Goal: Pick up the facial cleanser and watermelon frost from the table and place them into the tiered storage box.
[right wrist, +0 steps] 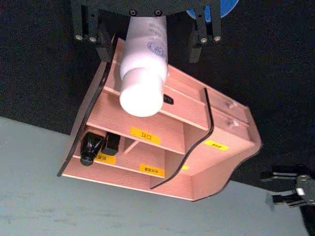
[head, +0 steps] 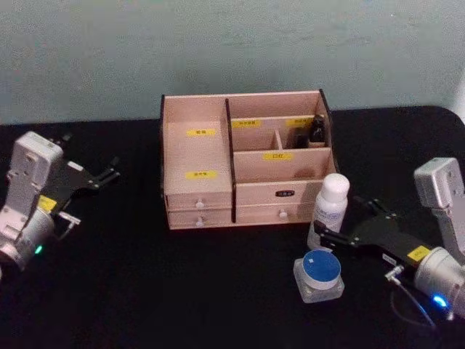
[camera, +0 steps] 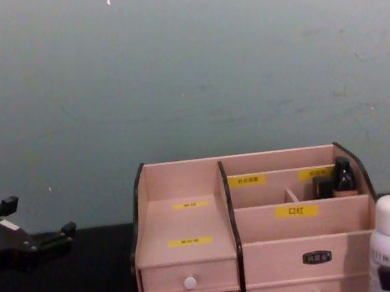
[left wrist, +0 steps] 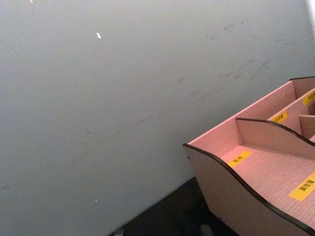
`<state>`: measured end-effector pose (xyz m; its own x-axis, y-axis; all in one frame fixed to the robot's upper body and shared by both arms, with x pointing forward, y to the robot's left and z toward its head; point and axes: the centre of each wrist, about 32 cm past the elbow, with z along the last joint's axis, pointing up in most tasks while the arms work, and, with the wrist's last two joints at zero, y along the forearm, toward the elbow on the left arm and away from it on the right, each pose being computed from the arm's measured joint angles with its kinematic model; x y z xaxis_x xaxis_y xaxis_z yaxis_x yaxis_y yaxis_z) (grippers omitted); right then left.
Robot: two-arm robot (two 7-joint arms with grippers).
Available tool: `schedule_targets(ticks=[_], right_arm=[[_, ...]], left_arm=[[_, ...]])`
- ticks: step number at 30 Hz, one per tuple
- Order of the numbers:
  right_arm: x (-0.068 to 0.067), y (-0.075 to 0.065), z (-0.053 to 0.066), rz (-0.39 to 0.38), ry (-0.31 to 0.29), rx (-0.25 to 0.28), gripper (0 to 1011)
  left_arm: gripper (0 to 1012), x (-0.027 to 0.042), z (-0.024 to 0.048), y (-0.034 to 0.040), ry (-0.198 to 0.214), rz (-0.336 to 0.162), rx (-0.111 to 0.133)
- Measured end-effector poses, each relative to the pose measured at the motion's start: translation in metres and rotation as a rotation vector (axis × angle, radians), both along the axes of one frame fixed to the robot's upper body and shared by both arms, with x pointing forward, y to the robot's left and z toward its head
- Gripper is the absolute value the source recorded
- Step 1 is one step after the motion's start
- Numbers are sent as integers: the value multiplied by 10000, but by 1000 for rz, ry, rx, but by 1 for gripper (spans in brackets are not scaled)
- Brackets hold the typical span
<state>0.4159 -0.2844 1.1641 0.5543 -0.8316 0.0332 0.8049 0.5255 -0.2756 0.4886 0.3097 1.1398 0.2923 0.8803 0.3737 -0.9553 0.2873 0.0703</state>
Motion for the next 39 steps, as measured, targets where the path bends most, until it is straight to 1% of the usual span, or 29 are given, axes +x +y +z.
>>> schedule_targets(ticks=[4,10,19,30,34,36,39], right_arm=[[67,63,-25,-20,12,-2,1000],[125,118,-48,-42,24,2,1000],[164,158,-57,-45,30,-2,1000],[160,154,-57,-45,31,-2,1000],[159,153,-56,-45,30,-1,945],[158,152,-56,-45,30,0,883],[158,151,-55,-45,30,0,817]], left_arm=[[1001,0,0,0,0,0,0],[1001,0,0,0,0,0,0],[1001,0,0,0,0,0,0],[1001,0,0,0,0,0,0],[1001,0,0,0,0,0,0],[1001,0,0,0,0,0,0],[1001,0,0,0,0,0,0]])
